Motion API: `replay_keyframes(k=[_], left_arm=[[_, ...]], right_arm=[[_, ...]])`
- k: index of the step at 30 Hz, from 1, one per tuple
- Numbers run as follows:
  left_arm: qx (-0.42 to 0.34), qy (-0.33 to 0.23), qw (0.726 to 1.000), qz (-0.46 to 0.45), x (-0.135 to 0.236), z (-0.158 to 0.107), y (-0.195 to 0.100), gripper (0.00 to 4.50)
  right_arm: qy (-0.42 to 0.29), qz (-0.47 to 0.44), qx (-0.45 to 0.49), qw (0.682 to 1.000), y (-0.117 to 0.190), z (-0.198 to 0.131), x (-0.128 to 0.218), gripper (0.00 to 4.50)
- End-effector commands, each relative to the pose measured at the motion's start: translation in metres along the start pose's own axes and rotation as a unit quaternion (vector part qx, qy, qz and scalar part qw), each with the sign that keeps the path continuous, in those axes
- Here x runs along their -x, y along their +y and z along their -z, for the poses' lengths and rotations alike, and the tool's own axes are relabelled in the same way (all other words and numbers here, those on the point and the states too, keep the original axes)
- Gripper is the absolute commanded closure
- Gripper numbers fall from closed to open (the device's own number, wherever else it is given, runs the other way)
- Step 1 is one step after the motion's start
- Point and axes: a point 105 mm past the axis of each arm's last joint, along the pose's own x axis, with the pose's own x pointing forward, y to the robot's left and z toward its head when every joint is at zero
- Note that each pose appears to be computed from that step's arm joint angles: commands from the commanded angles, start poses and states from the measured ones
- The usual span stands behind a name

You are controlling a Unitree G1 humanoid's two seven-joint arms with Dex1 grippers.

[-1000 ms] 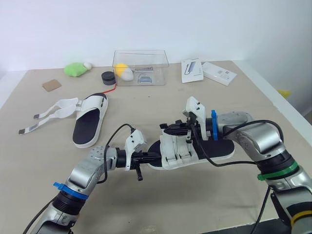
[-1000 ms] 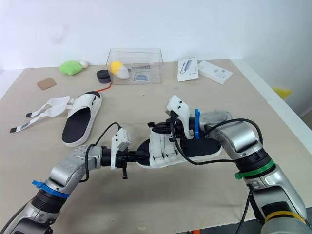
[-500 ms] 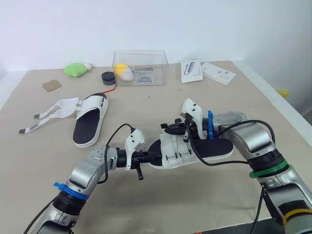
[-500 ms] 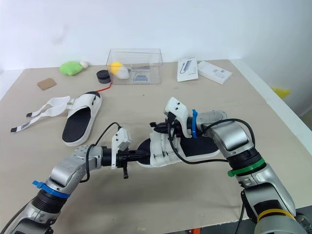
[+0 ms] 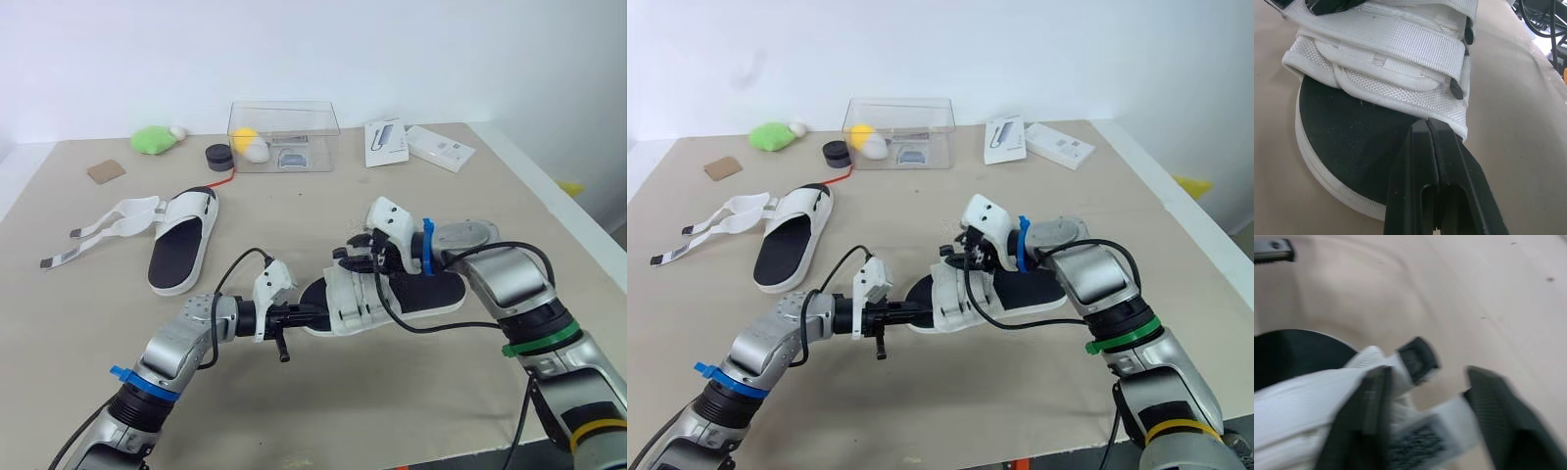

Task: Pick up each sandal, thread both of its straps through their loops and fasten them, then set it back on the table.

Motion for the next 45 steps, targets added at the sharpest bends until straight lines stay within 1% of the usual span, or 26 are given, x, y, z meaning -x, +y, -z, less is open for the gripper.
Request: replay_keyframes(k=[1, 6, 8, 10, 12, 13, 15, 16, 18, 21, 22, 23, 25, 27, 29, 31, 32, 34, 36, 40, 43, 45], left_arm=[[0.019, 0.025, 1.000, 0.000, 0.000, 0.015, 0.000, 4.50], [0.018, 0.025, 1.000, -0.001, 0.000, 0.015, 0.000, 4.50], [0.013, 0.018, 1.000, -0.006, 0.000, 0.013, 0.001, 4.50], [0.009, 0.003, 1.000, -0.009, 0.000, 0.007, 0.002, 4.50], [0.005, -0.025, 1.000, -0.018, 0.001, -0.005, 0.004, 4.50], [-0.005, -0.038, 0.999, -0.026, 0.003, -0.011, 0.005, 4.50], [-0.022, -0.056, 0.997, -0.039, 0.006, -0.020, 0.008, 4.50], [-0.026, -0.065, 0.996, -0.046, 0.008, -0.024, 0.009, 4.50], [-0.036, -0.080, 0.995, -0.055, 0.011, -0.031, 0.010, 4.50], [-0.059, -0.093, 0.991, -0.078, 0.017, -0.041, 0.014, 4.50], [-0.065, -0.096, 0.990, -0.081, 0.018, -0.044, 0.014, 4.10], [-0.070, -0.099, 0.989, -0.082, 0.020, -0.047, 0.014, 4.00], [-0.083, -0.108, 0.987, -0.085, 0.024, -0.054, 0.014, 3.33], [-0.104, -0.125, 0.982, -0.094, 0.028, -0.065, 0.016, 2.44], [-0.121, -0.141, 0.977, -0.102, 0.030, -0.075, 0.018, 1.47], [-0.142, -0.159, 0.971, -0.110, 0.032, -0.086, 0.018, 0.41], [-0.151, -0.167, 0.968, -0.113, 0.033, -0.092, 0.018, 0.12], [-0.156, -0.179, 0.965, -0.112, 0.034, -0.098, 0.016, 0.04], [-0.153, -0.176, 0.966, -0.107, 0.034, -0.097, 0.015, 0.04], [-0.133, -0.172, 0.972, -0.084, 0.035, -0.093, 0.008, 0.04], [-0.122, -0.166, 0.976, -0.074, 0.036, -0.091, 0.005, 0.04], [-0.113, -0.154, 0.980, -0.062, 0.036, -0.086, 0.001, 0.00]], right_arm=[[0.004, 0.020, 0.012, 1.000, -0.007, -0.001, 0.008, 0.06], [-0.018, 0.056, 0.028, 0.998, -0.022, -0.010, 0.011, 0.06], [-0.057, 0.060, 0.047, 0.995, -0.026, -0.021, 0.017, 0.06], [-0.089, 0.071, 0.089, 0.990, -0.031, -0.030, 0.025, 0.06], [-0.125, 0.080, 0.144, 0.978, -0.034, -0.038, 0.037, 0.06], [-0.161, 0.074, 0.206, 0.962, -0.029, -0.044, 0.048, 0.06], [-0.186, 0.048, 0.281, 0.940, -0.017, -0.041, 0.063, 0.06], [-0.178, 0.062, 0.307, 0.933, -0.020, -0.035, 0.067, 0.06], [-0.159, 0.078, 0.324, 0.930, -0.027, -0.022, 0.075, 0.06], [-0.120, 0.072, 0.380, 0.914, -0.026, -0.002, 0.086, 0.06], [-0.114, 0.070, 0.407, 0.903, -0.024, 0.002, 0.089, 0.00], [-0.109, 0.068, 0.441, 0.888, -0.021, 0.006, 0.091, 0.00], [-0.105, 0.064, 0.508, 0.852, -0.015, 0.012, 0.097, 0.00], [-0.109, 0.062, 0.578, 0.806, -0.007, 0.016, 0.100, 0.00], [-0.122, 0.061, 0.612, 0.779, -0.002, 0.017, 0.099, 0.00], [-0.130, 0.043, 0.635, 0.760, 0.007, 0.024, 0.094, 0.00], [-0.132, 0.030, 0.644, 0.753, 0.012, 0.029, 0.090, 0.00], [-0.133, 0.023, 0.645, 0.752, 0.016, 0.037, 0.083, 0.00], [-0.141, 0.032, 0.639, 0.755, 0.017, 0.038, 0.078, 0.00], [-0.147, 0.019, 0.641, 0.754, 0.025, 0.045, 0.066, 0.00], [-0.153, 0.036, 0.640, 0.752, 0.022, 0.042, 0.065, 0.00], [-0.159, 0.046, 0.643, 0.748, 0.022, 0.040, 0.066, 0.57]])
